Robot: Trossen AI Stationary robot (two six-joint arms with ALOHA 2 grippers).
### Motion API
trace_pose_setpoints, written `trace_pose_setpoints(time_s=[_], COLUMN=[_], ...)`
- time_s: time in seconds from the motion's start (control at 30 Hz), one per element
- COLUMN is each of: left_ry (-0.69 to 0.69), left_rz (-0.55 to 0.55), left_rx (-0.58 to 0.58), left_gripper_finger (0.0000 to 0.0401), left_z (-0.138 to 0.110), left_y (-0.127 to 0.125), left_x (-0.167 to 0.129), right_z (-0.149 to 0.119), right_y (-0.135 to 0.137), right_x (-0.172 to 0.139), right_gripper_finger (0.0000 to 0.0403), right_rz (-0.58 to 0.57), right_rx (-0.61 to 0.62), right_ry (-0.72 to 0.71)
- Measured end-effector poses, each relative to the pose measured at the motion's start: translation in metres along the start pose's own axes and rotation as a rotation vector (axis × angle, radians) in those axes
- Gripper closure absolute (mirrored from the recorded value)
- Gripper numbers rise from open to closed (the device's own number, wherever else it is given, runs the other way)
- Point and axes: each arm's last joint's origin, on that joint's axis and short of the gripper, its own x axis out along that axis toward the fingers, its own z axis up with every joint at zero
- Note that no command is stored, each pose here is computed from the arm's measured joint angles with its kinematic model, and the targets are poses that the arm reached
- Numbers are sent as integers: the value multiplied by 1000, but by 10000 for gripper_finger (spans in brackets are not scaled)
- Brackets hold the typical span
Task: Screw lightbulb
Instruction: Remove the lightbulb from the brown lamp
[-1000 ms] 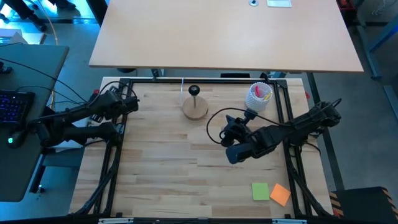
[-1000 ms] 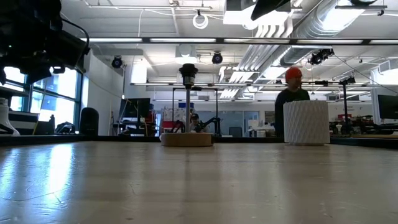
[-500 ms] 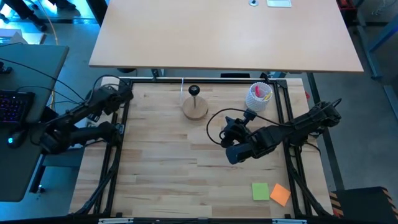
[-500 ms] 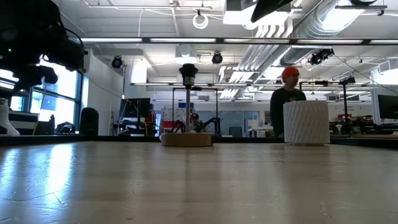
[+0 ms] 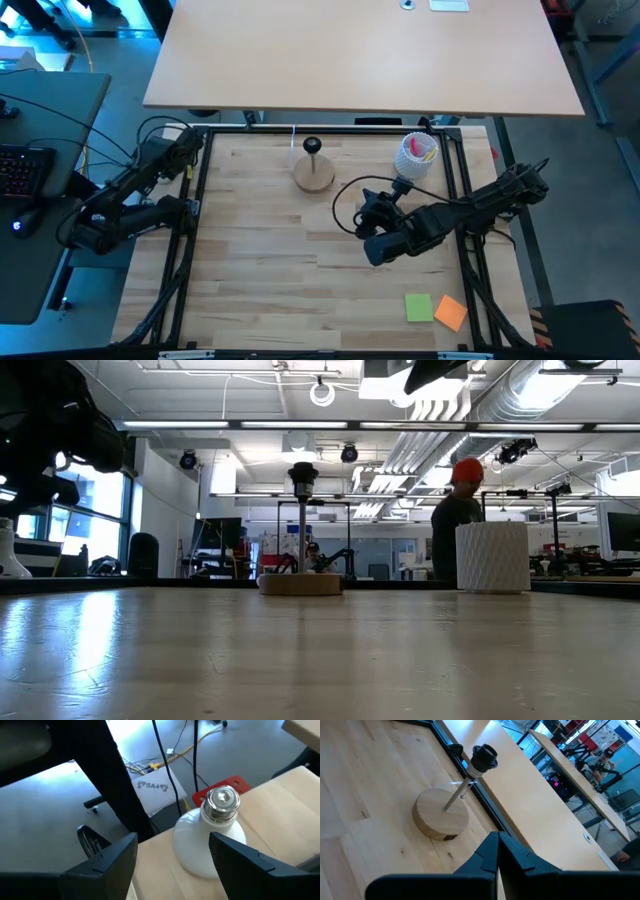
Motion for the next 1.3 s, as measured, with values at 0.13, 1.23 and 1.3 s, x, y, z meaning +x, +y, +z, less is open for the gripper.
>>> trace_pose_setpoints(time_s=[0.13, 1.23, 1.3], left_ry=[5, 66, 64], left_rz=[-13, -140, -159], left_rx=[10, 114, 134], left_gripper_finger=[160, 160, 160], left_z=[0, 7, 8], left_y=[1, -1, -3], left_x=[-1, -1, -1], right_z=[0, 0, 0], right_y=[0, 1, 1], right_x=[0, -4, -4], right_gripper_finger=[402, 402, 402], right_rz=[-14, -26, -27], right_rx=[-1, 11, 10], right_ry=[-8, -32, -32])
